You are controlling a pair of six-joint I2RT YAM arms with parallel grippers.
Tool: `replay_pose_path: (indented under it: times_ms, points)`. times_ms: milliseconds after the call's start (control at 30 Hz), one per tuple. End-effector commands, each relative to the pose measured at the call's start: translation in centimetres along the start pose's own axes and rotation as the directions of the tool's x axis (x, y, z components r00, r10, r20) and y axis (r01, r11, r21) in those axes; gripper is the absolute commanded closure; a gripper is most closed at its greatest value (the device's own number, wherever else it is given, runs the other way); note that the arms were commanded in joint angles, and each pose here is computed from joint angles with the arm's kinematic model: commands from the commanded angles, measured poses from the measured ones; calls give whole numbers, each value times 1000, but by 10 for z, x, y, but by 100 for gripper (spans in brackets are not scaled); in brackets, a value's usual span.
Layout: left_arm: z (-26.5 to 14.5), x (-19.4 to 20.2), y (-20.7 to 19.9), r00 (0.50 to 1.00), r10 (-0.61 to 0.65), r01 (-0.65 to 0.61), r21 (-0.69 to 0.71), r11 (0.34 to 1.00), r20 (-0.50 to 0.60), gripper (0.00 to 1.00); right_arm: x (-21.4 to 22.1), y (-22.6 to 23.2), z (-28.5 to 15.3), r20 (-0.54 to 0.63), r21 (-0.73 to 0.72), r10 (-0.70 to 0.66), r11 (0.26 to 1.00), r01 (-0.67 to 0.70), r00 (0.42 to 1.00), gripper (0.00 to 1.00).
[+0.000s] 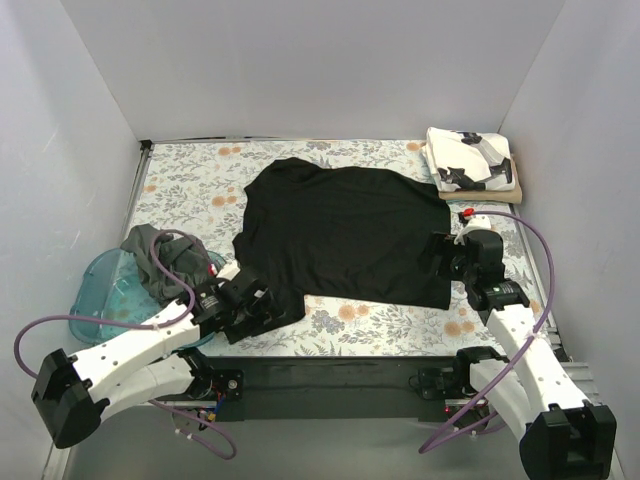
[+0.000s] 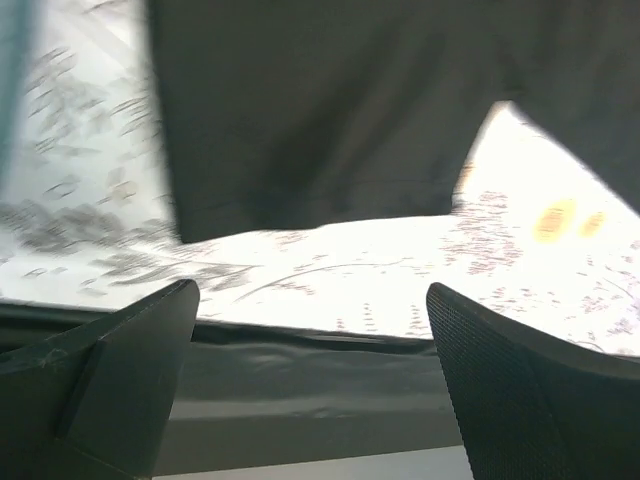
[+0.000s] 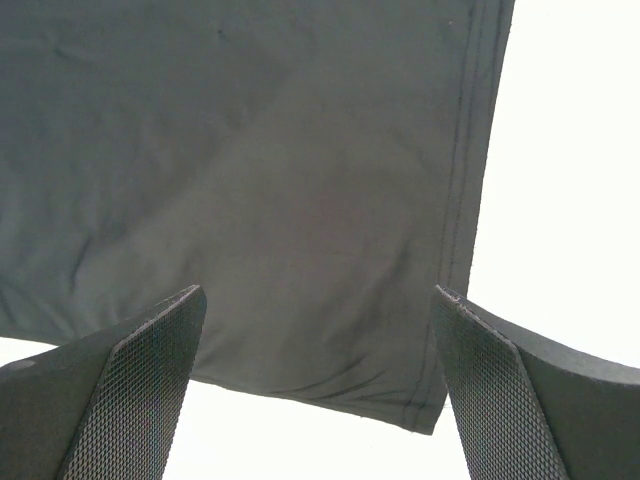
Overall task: Fold and stack the t-shirts
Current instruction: Flatten the tshirt out
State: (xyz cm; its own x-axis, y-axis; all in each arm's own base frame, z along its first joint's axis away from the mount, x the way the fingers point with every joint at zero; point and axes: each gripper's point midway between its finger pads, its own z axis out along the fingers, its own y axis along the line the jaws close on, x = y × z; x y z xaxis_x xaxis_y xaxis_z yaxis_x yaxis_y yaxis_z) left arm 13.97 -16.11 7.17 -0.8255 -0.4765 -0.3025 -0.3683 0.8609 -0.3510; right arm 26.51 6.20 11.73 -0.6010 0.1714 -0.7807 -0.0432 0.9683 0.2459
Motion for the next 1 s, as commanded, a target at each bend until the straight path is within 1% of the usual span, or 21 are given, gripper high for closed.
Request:
replay_pose_path:
  times_ms: [0,33,100,133,167,233,267,433,567,767,833,900,933,967]
  points:
    - [0,6,23,987,-161,162,-53,985,19,3,-4,6,-2,38,-34,22,999,-21,999,2]
    - [5,8,31,983,-184,185,-76,980,24,3,-3,5,-2,34,-31,22,999,-21,999,2]
    - [10,6,34,980,-192,195,-85,977,43,6,0,5,-1,24,-31,18,999,-17,1000,2]
    - [12,6,35,978,-201,205,-91,975,49,15,1,5,0,17,-34,15,999,-15,1000,2]
    - [13,4,34,977,-207,211,-89,973,60,20,3,5,1,9,-35,14,999,-14,1000,2]
    - [18,-1,32,970,-225,233,-87,969,91,29,5,6,3,-3,-37,12,999,-12,1000,2]
    - [20,-2,30,967,-236,244,-82,966,98,31,6,5,3,-9,-37,9,999,-9,1000,2]
    - [30,-4,32,961,-248,264,-129,956,122,31,9,4,5,-20,-33,-3,999,2,1000,2]
    - [39,-8,45,952,-250,283,-202,938,176,31,9,3,5,-18,-30,-9,1000,8,1000,2]
    - [50,-8,56,948,-240,292,-274,916,208,36,6,2,4,-9,-26,-14,1000,14,1000,2]
    - [55,-7,61,945,-240,300,-298,906,221,41,6,2,4,-7,-25,-15,1000,15,1000,2]
    - [60,-6,58,946,-241,298,-291,909,217,44,5,2,4,-5,-26,-16,1000,15,1000,2]
    - [60,-6,56,947,-241,297,-286,911,214,52,5,2,4,-5,-26,-17,1000,17,1000,2]
    - [62,-6,54,946,-244,297,-275,914,212,55,6,2,4,-5,-24,-16,1000,15,1000,2]
